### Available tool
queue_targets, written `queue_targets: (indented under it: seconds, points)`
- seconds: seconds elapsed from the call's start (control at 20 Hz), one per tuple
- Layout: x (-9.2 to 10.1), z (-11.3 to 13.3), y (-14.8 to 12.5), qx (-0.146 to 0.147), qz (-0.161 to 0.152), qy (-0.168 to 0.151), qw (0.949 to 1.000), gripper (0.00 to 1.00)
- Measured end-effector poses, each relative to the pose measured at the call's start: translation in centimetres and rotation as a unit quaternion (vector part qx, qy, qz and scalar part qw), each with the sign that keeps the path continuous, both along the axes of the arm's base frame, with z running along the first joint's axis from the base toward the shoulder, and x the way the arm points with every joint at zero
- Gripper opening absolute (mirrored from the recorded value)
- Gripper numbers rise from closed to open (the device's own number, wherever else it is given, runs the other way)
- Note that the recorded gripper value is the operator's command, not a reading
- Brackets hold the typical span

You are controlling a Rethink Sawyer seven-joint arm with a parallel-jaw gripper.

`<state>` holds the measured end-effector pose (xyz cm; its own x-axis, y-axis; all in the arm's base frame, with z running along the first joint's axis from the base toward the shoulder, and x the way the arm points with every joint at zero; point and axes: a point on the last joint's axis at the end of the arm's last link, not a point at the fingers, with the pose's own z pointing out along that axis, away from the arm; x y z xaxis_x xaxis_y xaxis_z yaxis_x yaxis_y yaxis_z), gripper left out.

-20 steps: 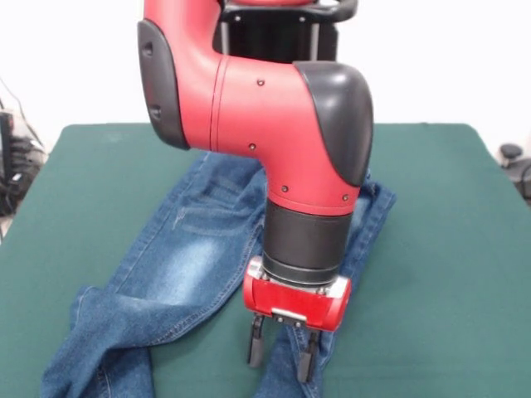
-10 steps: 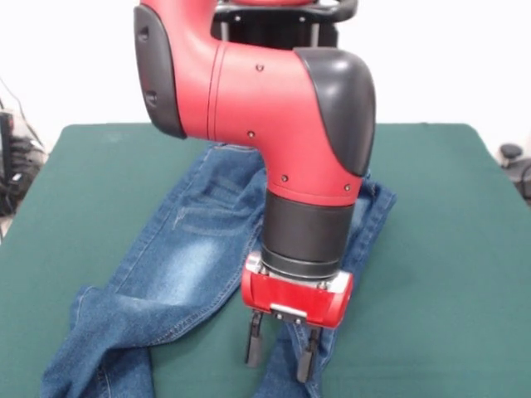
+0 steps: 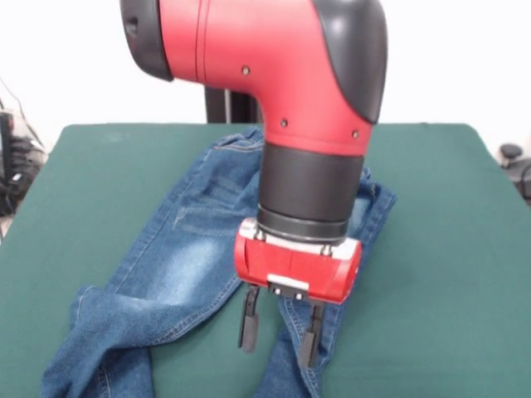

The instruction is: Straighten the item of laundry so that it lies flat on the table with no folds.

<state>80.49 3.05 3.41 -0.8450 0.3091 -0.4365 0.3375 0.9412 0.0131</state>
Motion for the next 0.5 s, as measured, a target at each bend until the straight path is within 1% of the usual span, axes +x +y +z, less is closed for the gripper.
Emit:
queue_targets:
  seconds: [0.25, 0.5]
  points:
    - [0.7, 1.7, 0.5, 0.001, 0.001, -0.011, 0.9999, 1.0]
    - [0.7, 1.9, 1.2, 0.002, 0.005, -0.012, 0.9999, 1.0]
